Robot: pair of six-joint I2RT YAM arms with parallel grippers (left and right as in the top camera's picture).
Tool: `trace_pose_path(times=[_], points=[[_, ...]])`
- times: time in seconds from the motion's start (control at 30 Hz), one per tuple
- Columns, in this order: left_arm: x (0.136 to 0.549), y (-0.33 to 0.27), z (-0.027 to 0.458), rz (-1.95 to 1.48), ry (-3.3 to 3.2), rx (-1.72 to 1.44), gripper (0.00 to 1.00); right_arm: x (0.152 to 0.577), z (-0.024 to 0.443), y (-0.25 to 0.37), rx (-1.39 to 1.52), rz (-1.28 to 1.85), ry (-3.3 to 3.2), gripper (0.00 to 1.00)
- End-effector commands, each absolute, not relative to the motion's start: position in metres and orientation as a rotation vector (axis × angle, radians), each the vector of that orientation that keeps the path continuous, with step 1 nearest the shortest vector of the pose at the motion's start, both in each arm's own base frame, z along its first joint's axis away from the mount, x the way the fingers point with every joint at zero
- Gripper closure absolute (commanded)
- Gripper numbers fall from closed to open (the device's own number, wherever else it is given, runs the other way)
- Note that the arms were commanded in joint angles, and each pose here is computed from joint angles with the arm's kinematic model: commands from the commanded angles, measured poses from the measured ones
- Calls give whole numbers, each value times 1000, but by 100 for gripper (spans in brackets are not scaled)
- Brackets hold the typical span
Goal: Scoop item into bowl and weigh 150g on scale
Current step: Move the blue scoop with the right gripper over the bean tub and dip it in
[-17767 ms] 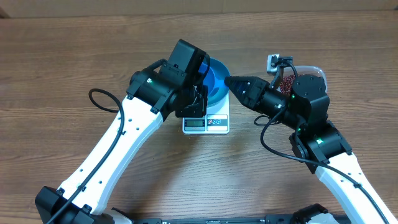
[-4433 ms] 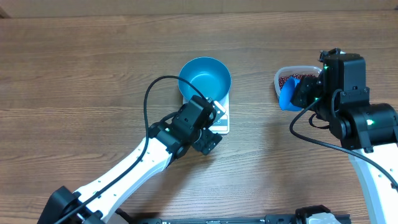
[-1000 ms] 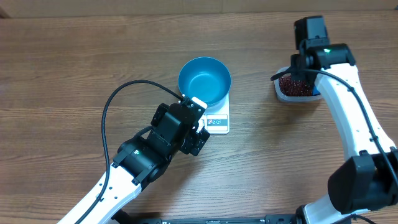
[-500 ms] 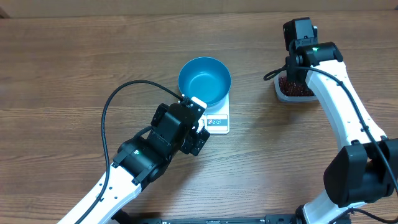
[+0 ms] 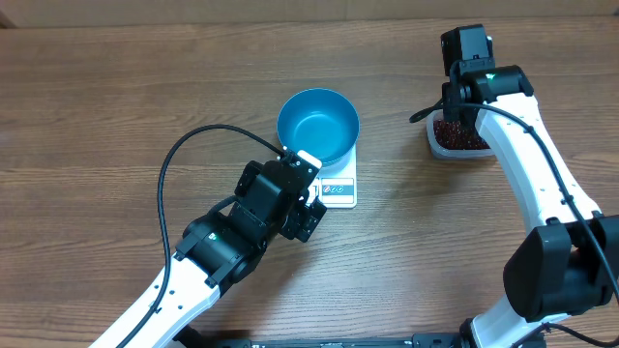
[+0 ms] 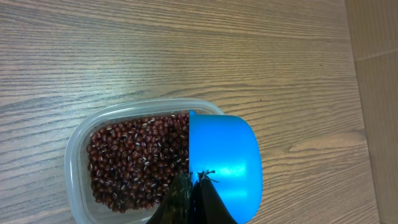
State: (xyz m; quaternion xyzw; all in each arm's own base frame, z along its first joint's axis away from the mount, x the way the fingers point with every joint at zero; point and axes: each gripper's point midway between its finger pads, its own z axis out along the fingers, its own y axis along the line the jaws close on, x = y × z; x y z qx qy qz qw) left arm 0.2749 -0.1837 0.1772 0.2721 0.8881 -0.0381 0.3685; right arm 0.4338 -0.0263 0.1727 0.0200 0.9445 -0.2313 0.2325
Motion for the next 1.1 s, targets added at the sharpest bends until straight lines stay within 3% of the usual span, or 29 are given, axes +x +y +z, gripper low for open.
trace_pose_path(times=[0.0, 0.47, 0.67, 1.07], points=[[274, -181, 177, -92, 2280, 683, 0, 442, 172, -23, 54, -621, 2590, 96], [274, -181, 177, -92, 2280, 683, 0, 441, 120, -25, 5, -692, 2709, 96], [274, -181, 177, -92, 2280, 683, 0, 439, 103, 5, -36, -436, 2788, 96], [274, -181, 177, -92, 2280, 683, 0, 437, 104, 23, 5, -245, 2806, 96]])
